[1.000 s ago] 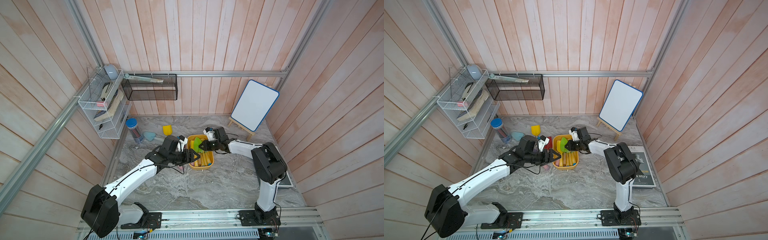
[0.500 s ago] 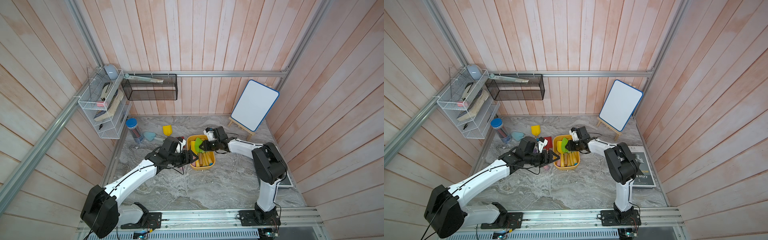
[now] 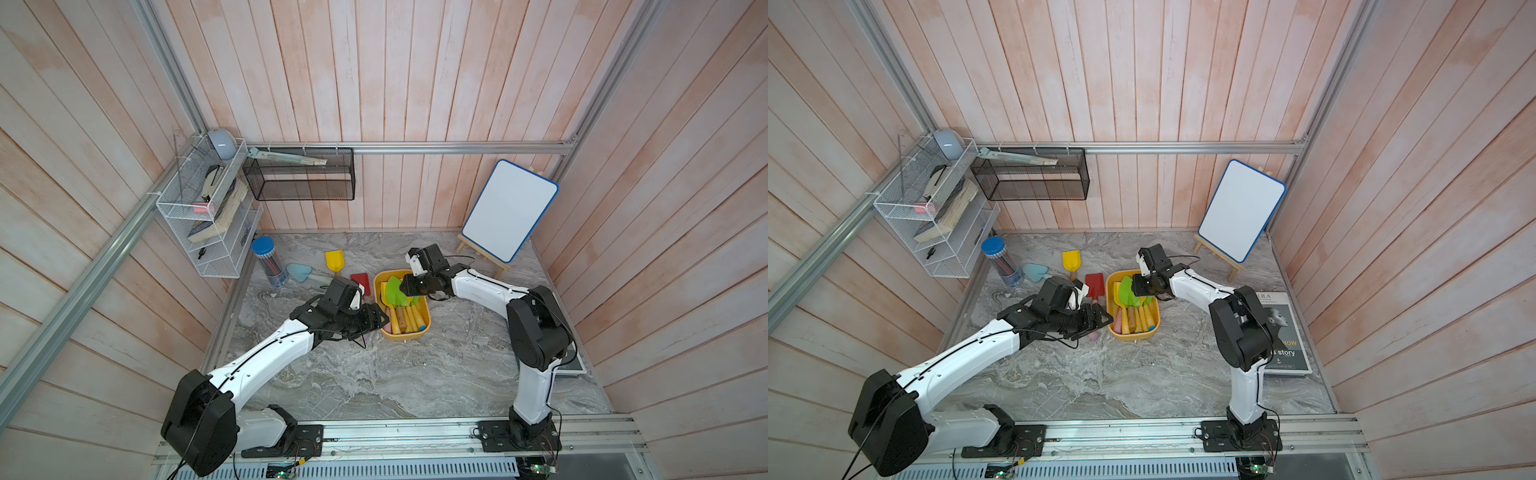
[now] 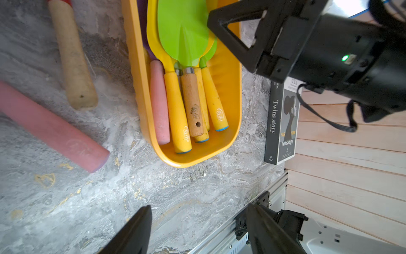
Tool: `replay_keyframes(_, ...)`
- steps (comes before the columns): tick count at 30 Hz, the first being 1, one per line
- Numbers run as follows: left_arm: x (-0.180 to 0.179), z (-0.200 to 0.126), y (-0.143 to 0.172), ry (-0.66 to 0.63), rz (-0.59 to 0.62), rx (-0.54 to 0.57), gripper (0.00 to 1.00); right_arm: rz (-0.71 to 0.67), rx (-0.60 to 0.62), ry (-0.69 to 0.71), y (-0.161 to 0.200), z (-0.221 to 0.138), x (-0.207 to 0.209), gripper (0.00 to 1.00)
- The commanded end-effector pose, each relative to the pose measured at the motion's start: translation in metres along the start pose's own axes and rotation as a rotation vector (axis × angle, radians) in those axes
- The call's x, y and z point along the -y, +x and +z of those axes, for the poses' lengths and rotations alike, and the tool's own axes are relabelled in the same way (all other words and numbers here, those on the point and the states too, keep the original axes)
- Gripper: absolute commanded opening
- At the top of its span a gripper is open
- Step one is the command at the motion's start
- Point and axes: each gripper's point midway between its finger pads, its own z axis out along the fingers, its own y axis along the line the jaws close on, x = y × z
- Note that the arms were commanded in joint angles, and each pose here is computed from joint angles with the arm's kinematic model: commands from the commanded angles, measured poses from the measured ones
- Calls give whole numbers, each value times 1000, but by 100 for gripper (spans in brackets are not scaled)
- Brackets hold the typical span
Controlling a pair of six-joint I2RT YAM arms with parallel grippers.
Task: Put the shovel into the storage box
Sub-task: Place the shovel in the storage box, then pick up the shovel from the center of the board.
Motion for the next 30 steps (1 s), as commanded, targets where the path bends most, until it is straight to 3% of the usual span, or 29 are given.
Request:
replay_keyframes(1,-17,3,0,-79,-44,3,73,-10,-1,87,-3,-14,6,32)
replay_keyframes(7,-48,9,0,-161,-164,6,74,-34,35,148,-13,-40,4,32)
replay_keyframes(14,-82,14,-10,-159,-335,26,74,-69,87,106,-20,-74,-11,33)
replay_keyframes(20,-101,20,-24,-208,-378,25,73,-77,97,84,-16,-78,-14,33)
replay_keyframes(30,-114,37,-19,-226,-414,-17,73,-85,83,87,-9,-71,-9,33)
